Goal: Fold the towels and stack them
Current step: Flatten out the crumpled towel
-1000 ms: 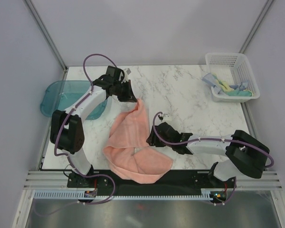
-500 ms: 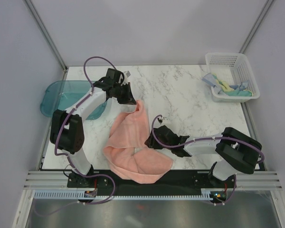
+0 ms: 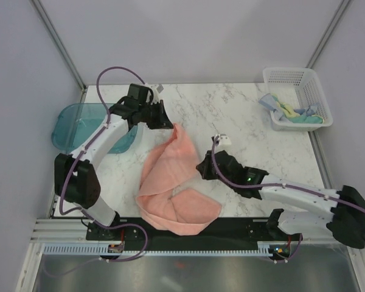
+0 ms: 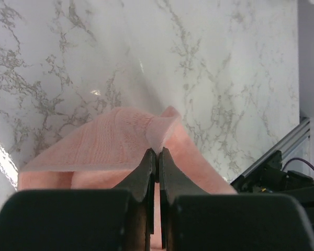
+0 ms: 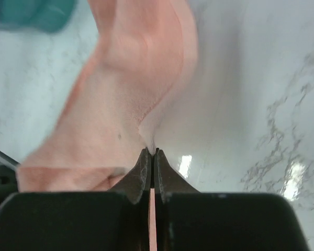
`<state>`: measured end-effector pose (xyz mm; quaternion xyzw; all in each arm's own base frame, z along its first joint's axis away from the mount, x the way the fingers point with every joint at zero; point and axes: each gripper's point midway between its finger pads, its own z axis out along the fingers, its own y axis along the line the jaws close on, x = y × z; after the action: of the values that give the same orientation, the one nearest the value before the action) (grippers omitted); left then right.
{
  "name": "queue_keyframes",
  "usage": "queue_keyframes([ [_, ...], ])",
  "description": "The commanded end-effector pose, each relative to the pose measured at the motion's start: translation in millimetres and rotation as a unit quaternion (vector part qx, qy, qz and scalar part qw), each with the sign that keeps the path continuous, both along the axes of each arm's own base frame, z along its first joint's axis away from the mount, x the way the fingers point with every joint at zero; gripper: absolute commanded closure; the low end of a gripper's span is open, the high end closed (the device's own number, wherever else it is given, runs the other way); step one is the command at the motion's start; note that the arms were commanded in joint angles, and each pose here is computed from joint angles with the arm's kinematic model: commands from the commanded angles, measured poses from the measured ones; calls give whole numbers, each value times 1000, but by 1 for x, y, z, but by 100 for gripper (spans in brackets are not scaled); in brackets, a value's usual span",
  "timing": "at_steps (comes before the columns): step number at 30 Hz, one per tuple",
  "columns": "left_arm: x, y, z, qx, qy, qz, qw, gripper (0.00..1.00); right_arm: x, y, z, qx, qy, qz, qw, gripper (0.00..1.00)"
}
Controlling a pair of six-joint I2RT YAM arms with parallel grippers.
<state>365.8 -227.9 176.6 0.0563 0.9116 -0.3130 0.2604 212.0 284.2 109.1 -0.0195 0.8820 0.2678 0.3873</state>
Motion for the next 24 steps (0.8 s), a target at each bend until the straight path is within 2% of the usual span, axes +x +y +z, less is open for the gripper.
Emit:
queue_keyframes([
  [1, -22, 1, 110, -51, -126, -27, 990, 98, 11, -47, 85, -54, -98, -32, 993, 100],
  [2, -37, 4, 141, -63, -165, -33, 984, 98, 10, -55, 101, -58, -113, -32, 991, 100],
  [5, -68, 4, 198, -90, -235, -56, 966, 98, 7, -81, 171, -54, -174, -42, 982, 100],
  [7, -102, 5, 254, -122, -297, -77, 944, 98, 4, -95, 227, -29, -216, -49, 975, 100],
  [10, -148, 8, 317, -179, -346, -108, 915, 98, -4, -112, 304, 3, -275, -48, 960, 100],
  [12, -174, 4, 339, -218, -341, -140, 904, 98, -17, -117, 352, 40, -321, -21, 946, 100],
  [16, -208, 4, 375, -254, -360, -174, 880, 98, -33, -136, 406, 74, -376, -13, 924, 100],
  [20, -218, 9, 390, -261, -374, -173, 873, 98, -41, -147, 447, 86, -418, -9, 904, 100],
  [22, -209, 11, 395, -251, -387, -157, 873, 98, -37, -162, 467, 74, -435, -41, 896, 100],
  [24, -177, 11, 386, -217, -386, -115, 889, 98, -28, -166, 484, 59, -448, -66, 890, 100],
])
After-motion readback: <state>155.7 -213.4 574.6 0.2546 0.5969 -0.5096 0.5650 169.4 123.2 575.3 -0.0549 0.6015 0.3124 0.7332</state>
